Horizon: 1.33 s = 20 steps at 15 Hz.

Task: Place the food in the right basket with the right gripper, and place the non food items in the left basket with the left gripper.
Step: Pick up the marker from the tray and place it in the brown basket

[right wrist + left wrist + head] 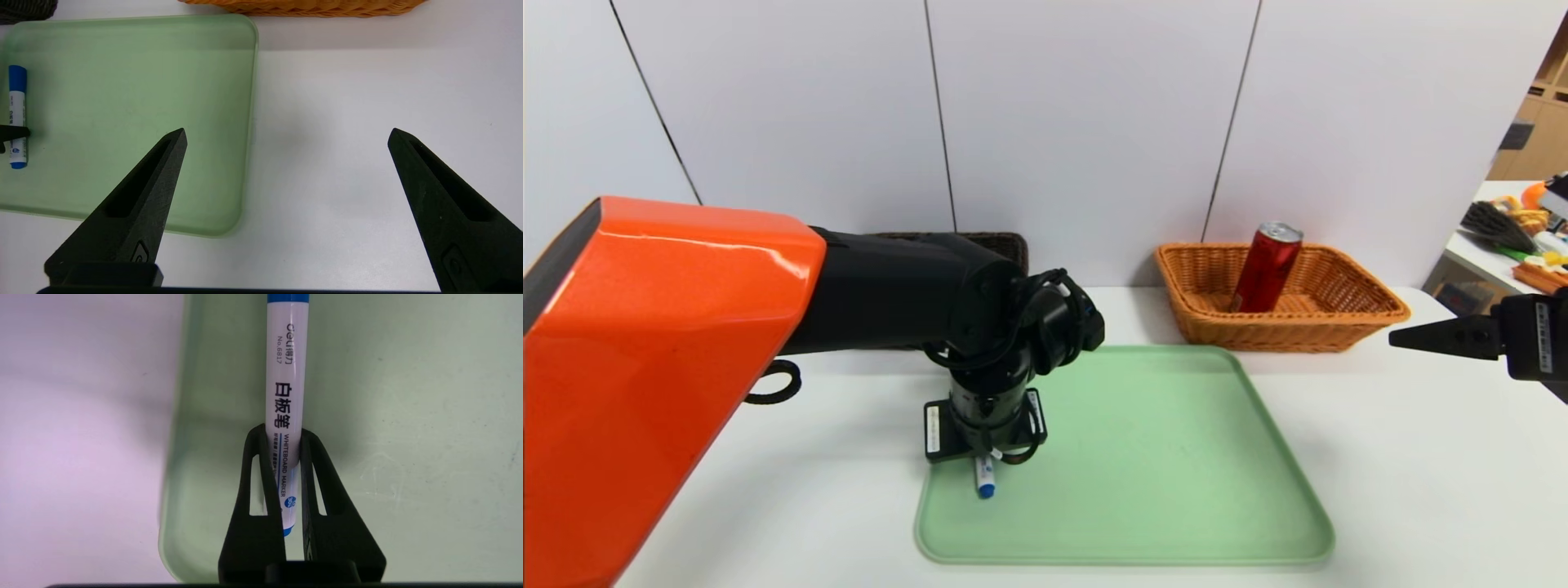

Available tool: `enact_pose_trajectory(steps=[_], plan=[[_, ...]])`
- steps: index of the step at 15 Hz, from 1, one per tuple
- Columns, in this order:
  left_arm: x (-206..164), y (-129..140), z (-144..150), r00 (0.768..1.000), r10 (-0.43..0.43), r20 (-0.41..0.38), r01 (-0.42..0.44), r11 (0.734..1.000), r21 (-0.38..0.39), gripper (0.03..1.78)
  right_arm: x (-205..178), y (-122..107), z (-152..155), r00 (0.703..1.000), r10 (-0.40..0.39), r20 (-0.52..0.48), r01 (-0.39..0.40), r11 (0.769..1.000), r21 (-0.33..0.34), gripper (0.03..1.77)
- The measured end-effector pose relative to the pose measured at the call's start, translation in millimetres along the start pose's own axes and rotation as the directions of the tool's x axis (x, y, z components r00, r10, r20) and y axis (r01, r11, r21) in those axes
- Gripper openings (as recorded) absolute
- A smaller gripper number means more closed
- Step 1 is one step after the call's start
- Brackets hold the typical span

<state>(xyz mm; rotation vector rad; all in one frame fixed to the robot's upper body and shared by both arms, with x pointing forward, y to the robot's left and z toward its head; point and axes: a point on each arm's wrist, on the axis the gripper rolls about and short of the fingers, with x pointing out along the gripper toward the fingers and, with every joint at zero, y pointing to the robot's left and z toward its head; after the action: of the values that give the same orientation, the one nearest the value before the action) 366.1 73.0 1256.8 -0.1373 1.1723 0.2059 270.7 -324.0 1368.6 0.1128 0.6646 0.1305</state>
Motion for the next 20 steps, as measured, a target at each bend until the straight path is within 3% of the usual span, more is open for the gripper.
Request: enact_pose_trajectory(steps=[5,8,14,17,20], plan=[[-30,-8,-11,0.996,-0.085,0.038,0.084,0.996,0.035,0.17,1,0,0,1.0,-0.001,-0.003,0.001,1.0,0.002,1.7],[-56,-14,-23,0.984,-0.179,0.022,0.178,0.982,0.06,0.17,2,0,1,1.0,-0.007,-0.006,0.007,1.0,0.003,1.7],[-98,-26,-51,0.958,-0.285,0.041,0.278,0.951,0.134,0.17,4,-2,-4,0.999,-0.022,-0.029,0.022,1.0,0.011,1.7],[-127,-24,-42,0.924,-0.343,0.169,0.328,0.938,0.114,0.17,3,-3,-6,0.999,-0.027,-0.031,0.027,1.0,0.013,1.7],[-146,-11,-29,0.891,-0.347,0.293,0.343,0.937,0.068,0.17,2,-4,-6,0.999,-0.029,-0.029,0.03,0.999,0.014,1.7]])
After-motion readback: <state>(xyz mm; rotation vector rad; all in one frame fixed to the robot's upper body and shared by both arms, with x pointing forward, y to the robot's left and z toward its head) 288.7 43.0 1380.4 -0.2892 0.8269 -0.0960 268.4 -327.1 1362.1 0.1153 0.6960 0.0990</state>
